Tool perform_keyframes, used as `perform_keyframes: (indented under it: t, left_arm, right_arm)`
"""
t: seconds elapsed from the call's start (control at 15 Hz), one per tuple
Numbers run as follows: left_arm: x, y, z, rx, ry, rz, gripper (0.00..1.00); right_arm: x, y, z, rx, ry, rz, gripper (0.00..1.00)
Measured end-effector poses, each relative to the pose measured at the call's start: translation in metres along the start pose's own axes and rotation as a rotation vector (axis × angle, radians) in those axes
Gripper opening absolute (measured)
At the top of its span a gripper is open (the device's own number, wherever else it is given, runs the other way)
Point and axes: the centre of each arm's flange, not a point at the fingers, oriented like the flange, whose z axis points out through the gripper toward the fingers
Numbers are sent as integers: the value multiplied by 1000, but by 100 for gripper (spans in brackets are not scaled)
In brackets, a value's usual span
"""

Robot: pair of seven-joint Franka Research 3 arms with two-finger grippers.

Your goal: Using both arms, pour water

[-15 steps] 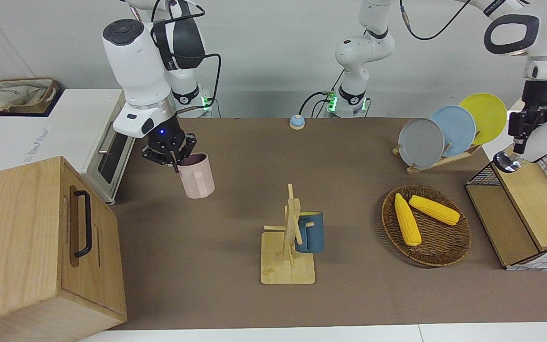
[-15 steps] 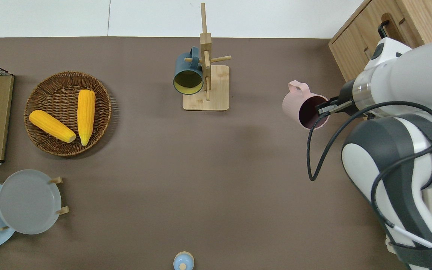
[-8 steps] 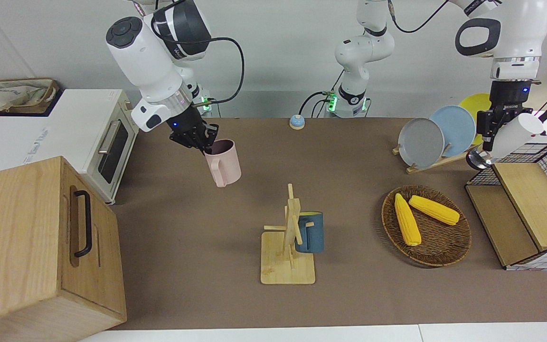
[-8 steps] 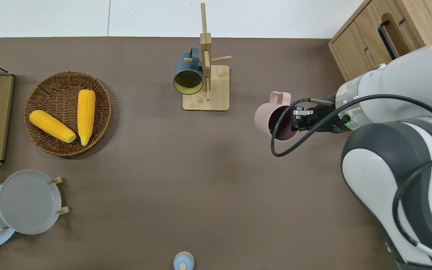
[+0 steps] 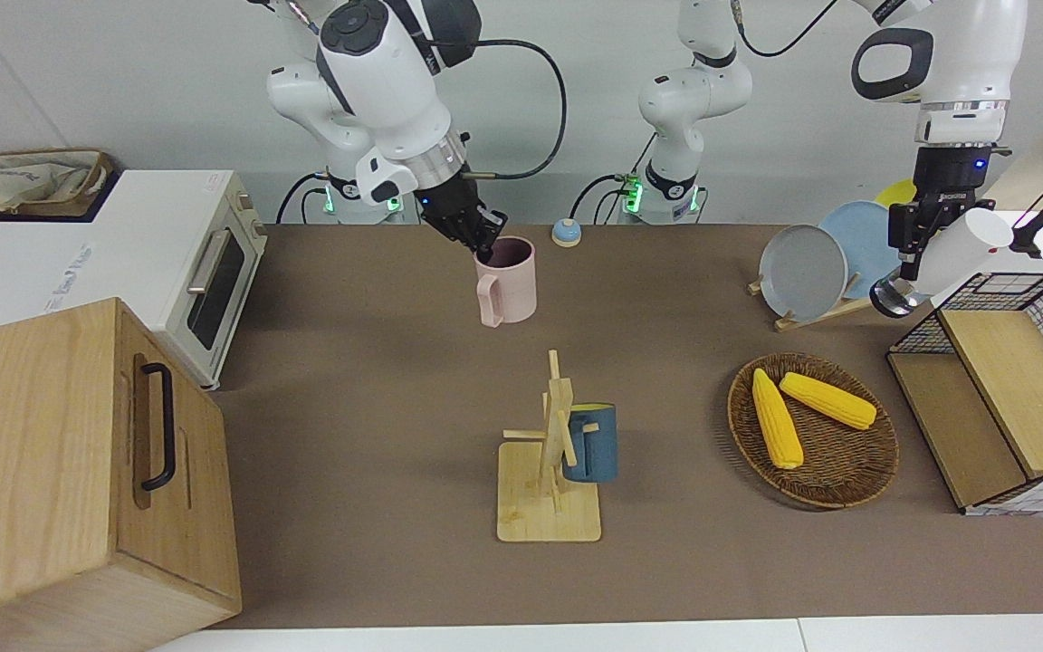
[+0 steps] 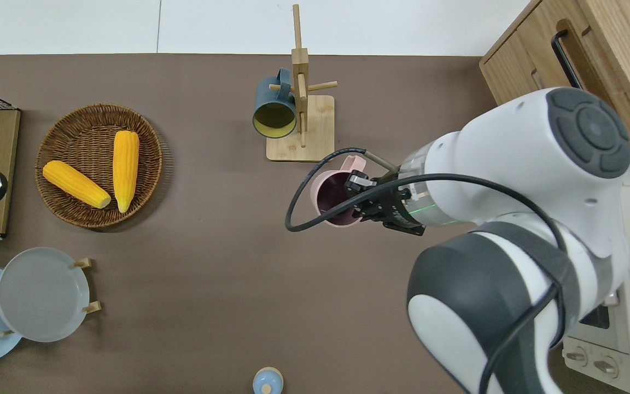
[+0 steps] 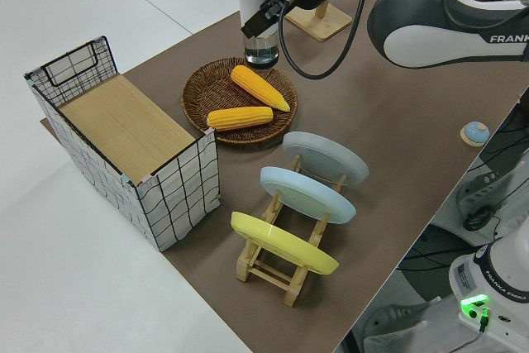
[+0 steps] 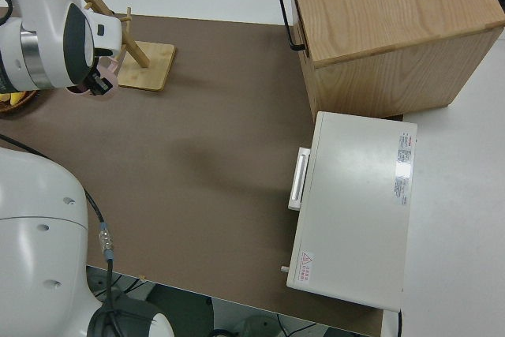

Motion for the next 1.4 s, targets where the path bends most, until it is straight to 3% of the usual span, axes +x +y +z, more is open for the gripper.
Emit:
perform_keyframes:
  t: [0.27,0.4,0.6,1.2,1.4]
  left_arm:
    - [-2,1,1,-1,-5,1,63]
    - [-9,10,2,-7,-15,13,63]
    - [-20,31,1,-21,-42,21,63]
    - [-70,76,6,-33,-126,44,63]
    - [-85,83,6,-29,-140,49,63]
  right_arm:
    - [-45,-51,25,52,-27,206,5]
    - [-69,-78,57,61,-49,291,5]
    - [-78,-102,89,75,-74,379,5]
    - [-96,-146,172,41,-144,396,5]
    - [-93,-152,194,43,-152,402,5]
